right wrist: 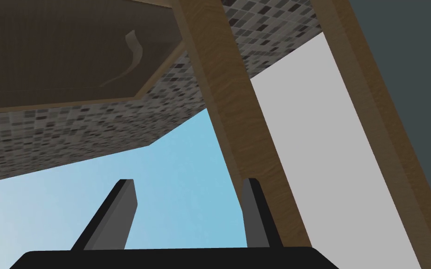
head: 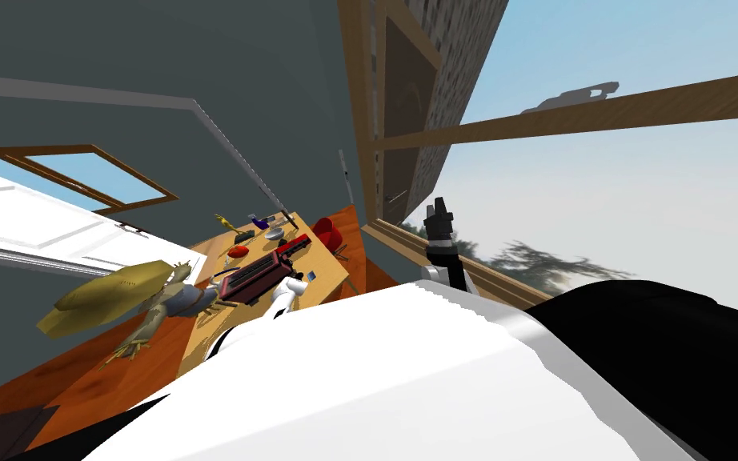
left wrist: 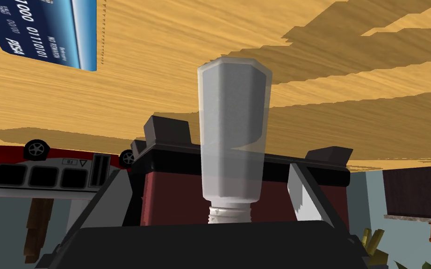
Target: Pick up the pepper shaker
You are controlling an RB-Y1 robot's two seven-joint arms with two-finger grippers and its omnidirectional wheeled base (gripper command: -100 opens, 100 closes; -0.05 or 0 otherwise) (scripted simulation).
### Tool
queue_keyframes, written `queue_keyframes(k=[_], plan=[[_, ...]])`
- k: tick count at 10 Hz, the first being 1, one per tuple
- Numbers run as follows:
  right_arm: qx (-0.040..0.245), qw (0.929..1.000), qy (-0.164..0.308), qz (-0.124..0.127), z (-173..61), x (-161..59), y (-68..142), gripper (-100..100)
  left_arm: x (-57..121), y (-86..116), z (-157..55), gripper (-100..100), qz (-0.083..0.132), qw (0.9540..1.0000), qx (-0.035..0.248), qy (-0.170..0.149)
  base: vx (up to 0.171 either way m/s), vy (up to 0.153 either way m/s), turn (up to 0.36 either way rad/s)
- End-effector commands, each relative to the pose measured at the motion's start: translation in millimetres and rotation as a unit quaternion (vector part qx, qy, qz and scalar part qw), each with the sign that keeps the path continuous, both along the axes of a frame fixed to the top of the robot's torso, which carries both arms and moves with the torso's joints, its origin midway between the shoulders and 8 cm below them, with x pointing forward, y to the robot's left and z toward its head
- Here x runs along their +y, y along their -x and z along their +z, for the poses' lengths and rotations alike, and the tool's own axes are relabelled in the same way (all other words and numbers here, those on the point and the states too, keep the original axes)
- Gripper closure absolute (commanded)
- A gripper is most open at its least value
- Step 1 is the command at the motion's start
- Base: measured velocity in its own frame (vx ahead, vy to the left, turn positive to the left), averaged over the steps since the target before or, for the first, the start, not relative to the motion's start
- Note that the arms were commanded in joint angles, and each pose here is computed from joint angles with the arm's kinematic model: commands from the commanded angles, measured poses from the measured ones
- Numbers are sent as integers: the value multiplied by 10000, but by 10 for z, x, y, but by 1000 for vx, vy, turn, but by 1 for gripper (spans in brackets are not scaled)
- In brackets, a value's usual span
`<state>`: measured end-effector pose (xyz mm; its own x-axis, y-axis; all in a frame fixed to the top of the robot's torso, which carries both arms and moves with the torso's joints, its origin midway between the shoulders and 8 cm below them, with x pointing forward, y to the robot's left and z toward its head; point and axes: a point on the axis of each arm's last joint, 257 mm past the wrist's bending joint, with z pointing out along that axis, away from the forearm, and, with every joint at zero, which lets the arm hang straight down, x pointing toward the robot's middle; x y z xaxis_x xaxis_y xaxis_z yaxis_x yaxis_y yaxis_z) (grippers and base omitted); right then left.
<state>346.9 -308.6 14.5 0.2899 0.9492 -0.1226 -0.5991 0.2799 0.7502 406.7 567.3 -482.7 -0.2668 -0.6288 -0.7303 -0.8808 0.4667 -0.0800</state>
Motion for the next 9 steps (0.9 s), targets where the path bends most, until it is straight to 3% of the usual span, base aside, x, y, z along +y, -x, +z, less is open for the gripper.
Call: queue_keyframes(k=[1,3,4,5,6,9], plan=[[0,10000,0,0,0,0,0,0,8,51,-59,-100,72,10000,4,46,-9,1,4],[0,10000,0,1,0,0,0,0,273,387,-120,-100,396,9992,25,70,-10,-3,-277],[-1,10000,0,1,0,1,0,0,274,187,35,-100,290,9994,-184,6,-14,4,-111],[0,10000,0,0,0,0,0,0,276,262,-23,-100,335,9994,-110,28,-3,2,39],[0,10000,0,0,0,0,0,0,273,387,-120,-100,396,9992,25,70,2,-1,20],[-1,10000,0,1,0,1,0,0,665,887,-152,-100,865,9962,17,58,-11,-2,-310]])
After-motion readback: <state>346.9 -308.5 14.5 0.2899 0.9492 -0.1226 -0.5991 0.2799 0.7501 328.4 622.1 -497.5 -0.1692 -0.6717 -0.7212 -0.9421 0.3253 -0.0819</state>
